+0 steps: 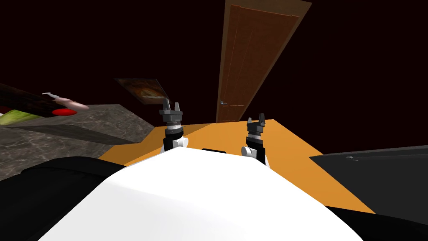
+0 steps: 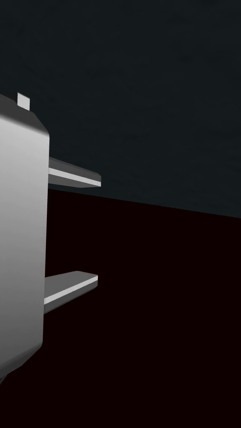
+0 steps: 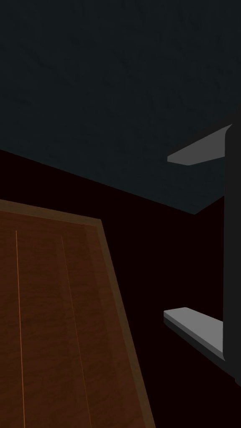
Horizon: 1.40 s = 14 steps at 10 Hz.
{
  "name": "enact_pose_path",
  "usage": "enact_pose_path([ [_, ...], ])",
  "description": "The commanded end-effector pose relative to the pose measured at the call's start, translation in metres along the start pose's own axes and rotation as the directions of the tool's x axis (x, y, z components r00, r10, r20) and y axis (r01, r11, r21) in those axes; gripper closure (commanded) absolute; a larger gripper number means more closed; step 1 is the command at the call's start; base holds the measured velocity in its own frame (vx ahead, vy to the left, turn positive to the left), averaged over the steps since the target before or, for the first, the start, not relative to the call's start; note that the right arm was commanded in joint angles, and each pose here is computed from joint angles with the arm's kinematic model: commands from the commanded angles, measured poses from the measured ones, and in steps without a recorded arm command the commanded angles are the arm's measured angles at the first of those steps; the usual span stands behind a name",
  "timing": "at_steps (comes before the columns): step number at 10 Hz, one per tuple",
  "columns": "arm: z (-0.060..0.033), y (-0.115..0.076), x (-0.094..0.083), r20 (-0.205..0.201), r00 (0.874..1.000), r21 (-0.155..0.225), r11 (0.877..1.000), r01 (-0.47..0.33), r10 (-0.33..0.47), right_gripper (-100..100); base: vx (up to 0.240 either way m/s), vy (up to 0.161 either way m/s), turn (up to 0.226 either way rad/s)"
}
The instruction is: Pull the door open
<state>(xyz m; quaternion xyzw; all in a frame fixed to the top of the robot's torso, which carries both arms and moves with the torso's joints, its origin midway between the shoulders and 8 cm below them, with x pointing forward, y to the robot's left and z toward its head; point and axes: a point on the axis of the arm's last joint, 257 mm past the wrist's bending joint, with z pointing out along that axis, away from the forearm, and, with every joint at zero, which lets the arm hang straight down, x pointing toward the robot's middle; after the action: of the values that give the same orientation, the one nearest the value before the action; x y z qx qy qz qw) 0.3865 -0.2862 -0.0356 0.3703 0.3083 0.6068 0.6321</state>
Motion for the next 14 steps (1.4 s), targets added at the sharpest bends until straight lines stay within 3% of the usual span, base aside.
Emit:
enact_pose_path([
  [1, -0.0003, -0.011, -0.001, 0.001, 1.0, 0.013, 1.0, 0.0, 0.0, -100, 0.078, -0.015, 0.066],
  [14, -0.0107, -0.108, -0.017, 0.021, 1.0, 0.132, 0.991, 0.005, -0.008, -100, 0.092, -0.018, 0.082],
])
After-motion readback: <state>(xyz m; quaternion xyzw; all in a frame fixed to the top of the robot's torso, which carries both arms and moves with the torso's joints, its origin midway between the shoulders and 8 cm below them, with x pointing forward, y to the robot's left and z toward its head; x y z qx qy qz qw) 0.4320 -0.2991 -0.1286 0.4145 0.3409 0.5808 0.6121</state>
